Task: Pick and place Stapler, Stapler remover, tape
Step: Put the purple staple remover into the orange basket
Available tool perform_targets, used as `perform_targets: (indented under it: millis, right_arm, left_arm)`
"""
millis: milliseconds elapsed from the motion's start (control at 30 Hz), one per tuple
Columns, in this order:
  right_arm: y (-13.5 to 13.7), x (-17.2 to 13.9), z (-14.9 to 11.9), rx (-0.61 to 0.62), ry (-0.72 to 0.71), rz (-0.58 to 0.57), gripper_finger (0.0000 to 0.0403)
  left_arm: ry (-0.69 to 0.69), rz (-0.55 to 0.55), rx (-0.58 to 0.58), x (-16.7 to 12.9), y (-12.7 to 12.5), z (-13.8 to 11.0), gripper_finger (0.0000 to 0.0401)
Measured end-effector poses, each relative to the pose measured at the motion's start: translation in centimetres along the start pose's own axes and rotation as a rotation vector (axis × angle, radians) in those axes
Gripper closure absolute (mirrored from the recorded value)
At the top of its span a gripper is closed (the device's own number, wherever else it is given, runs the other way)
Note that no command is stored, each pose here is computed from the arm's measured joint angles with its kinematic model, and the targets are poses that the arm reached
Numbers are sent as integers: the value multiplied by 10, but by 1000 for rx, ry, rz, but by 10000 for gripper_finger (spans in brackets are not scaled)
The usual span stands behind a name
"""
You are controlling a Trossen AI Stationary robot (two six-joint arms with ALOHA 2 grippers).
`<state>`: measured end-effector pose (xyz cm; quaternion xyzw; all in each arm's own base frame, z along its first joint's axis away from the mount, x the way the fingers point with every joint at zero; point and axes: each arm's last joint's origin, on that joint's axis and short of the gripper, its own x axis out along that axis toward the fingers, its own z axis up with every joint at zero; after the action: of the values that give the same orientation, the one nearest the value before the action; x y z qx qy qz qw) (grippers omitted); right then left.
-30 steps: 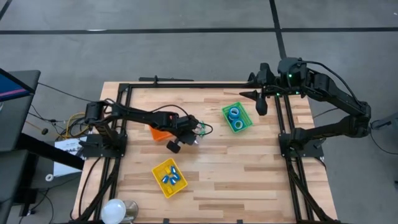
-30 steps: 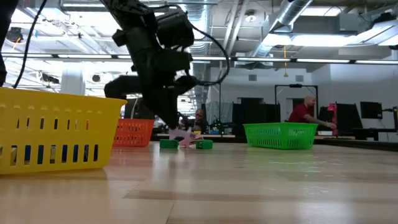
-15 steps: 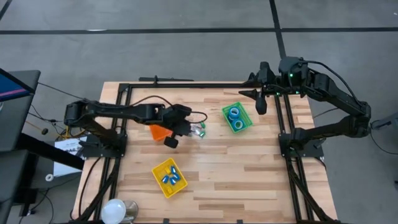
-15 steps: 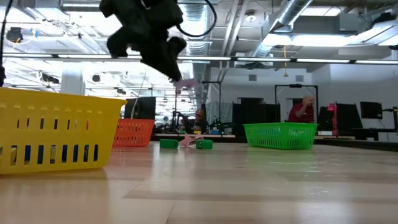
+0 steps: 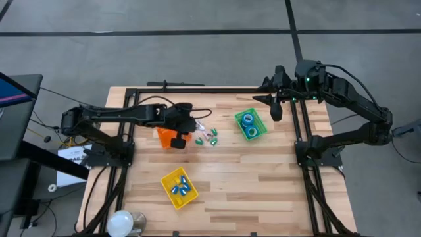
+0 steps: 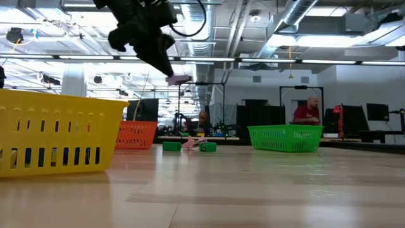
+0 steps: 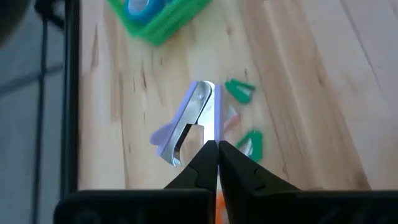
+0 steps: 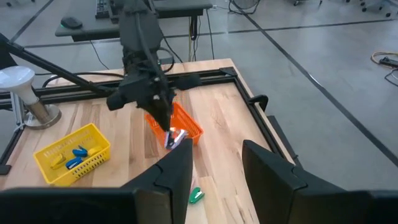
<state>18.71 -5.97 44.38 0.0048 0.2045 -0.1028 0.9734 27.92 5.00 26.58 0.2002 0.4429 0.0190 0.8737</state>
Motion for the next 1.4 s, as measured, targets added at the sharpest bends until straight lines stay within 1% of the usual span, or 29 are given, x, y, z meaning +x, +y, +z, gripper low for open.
perform_targets:
  millis: [100,167,500,667,867,1167,1267,1400]
  right_arm:
    - [0,0,0,0,0,0,272]
    - [0,0,0,0,0,0,272]
    - [-1,0,0,0,1,-19,272]
    - [-1,0,0,0,1,-20,272]
    - [-1,0,0,9,1,-23,272]
    - [-1,0,0,12,1,-23,272]
    - [-1,0,0,11,2,-23,272]
    - [-1,0,0,11,1,-23,272]
  left_arm:
    - [39,1,-115,-4,3,-6,398]
    - [46,4,-162,-8,5,-9,399]
    - [-73,54,-245,-49,9,-10,399]
    - [-86,74,-319,-67,8,-16,399]
    - [-55,59,-432,-81,4,-25,399]
    - [3,41,-498,-79,1,-29,399]
    - [54,24,-499,-76,-1,-33,399]
    - [130,-22,-521,-60,-12,-49,399]
